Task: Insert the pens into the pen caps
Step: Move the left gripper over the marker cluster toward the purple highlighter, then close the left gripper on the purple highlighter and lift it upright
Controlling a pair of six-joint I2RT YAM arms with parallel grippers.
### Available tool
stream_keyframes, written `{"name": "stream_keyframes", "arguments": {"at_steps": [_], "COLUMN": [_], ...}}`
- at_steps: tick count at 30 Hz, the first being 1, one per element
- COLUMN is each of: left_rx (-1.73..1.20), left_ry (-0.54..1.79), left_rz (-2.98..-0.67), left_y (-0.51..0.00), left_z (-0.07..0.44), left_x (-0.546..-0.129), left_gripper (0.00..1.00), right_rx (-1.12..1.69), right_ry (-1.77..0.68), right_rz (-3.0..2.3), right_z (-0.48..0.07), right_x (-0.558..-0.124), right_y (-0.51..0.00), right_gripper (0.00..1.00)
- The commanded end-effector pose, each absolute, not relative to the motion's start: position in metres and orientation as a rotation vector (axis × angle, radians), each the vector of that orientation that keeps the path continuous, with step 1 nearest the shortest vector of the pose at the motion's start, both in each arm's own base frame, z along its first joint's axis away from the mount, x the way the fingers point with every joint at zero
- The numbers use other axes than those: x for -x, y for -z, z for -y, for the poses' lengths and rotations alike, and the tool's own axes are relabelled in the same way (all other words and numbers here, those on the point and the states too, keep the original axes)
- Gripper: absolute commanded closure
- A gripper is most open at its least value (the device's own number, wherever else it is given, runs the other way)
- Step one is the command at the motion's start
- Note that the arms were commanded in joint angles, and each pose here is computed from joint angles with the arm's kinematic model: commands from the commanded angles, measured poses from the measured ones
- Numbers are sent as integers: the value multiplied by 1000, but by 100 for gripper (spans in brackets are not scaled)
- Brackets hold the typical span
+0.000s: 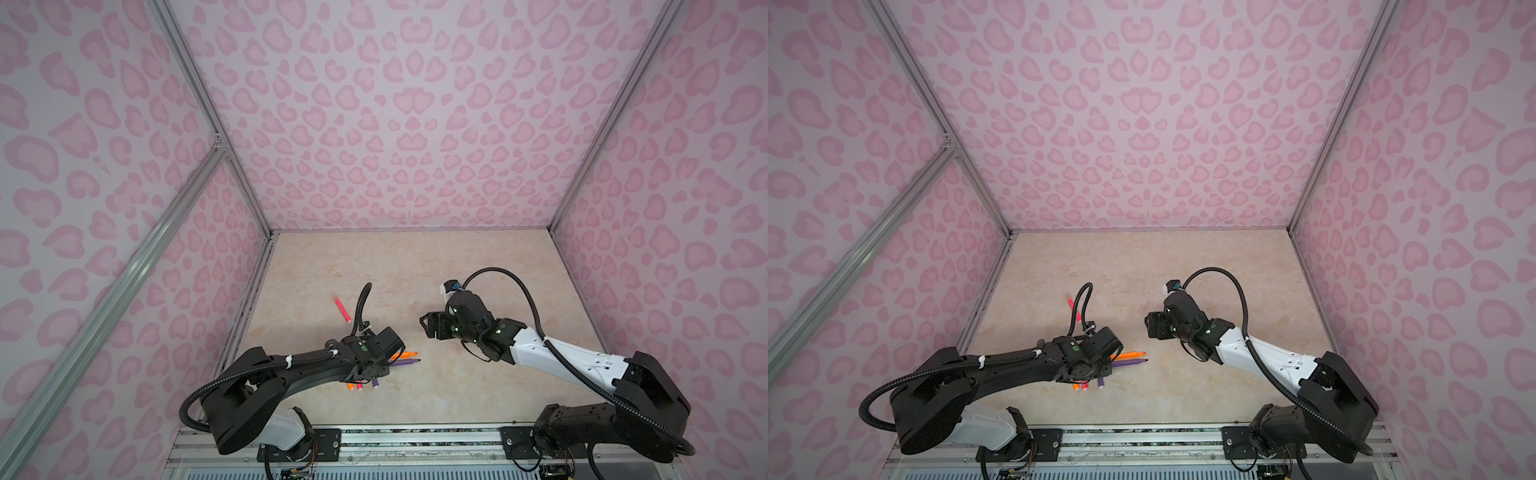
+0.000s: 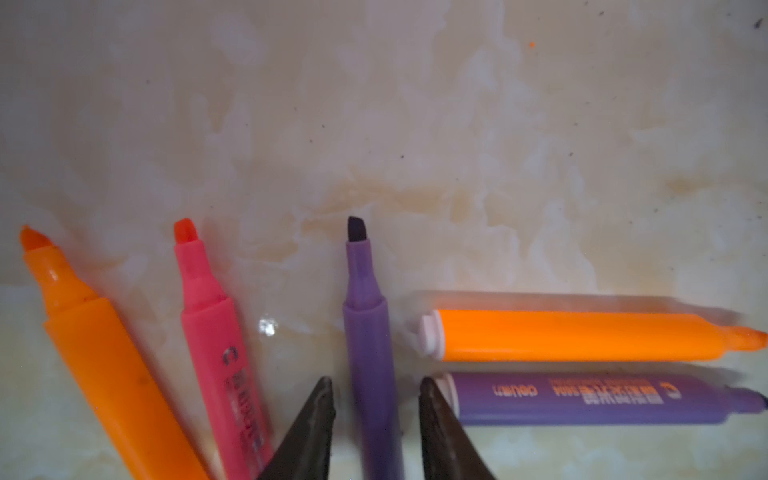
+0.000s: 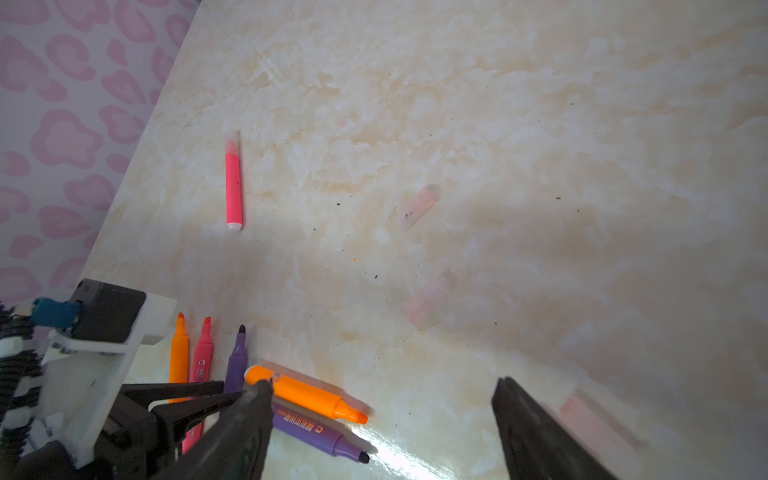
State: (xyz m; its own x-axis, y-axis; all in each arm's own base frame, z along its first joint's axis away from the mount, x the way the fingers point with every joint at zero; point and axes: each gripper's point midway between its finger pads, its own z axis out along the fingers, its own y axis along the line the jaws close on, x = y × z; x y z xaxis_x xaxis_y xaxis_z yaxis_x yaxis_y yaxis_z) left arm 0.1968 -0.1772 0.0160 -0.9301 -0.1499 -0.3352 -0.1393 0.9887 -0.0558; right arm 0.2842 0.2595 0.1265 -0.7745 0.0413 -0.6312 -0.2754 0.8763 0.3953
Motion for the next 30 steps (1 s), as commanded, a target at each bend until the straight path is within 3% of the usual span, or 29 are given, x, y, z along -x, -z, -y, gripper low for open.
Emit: {"name": "stream_keyframes", "arguments": {"at_steps": [1, 30], "left_rx": [222, 175], "left_ry": [4, -11], "left_rz": [-2761, -2758], "left_y": [-16, -19], "left_z": [176, 177], "left_x": [-204, -206], "left_gripper": [63, 89], "right_rx": [170, 153], "right_ry": [-625, -588], "right_rz": [-2373, -2366], "right_z": [-260, -254], "right_x": [-285, -287], "right_y": [-126, -127], "right_gripper": [16, 17]}}
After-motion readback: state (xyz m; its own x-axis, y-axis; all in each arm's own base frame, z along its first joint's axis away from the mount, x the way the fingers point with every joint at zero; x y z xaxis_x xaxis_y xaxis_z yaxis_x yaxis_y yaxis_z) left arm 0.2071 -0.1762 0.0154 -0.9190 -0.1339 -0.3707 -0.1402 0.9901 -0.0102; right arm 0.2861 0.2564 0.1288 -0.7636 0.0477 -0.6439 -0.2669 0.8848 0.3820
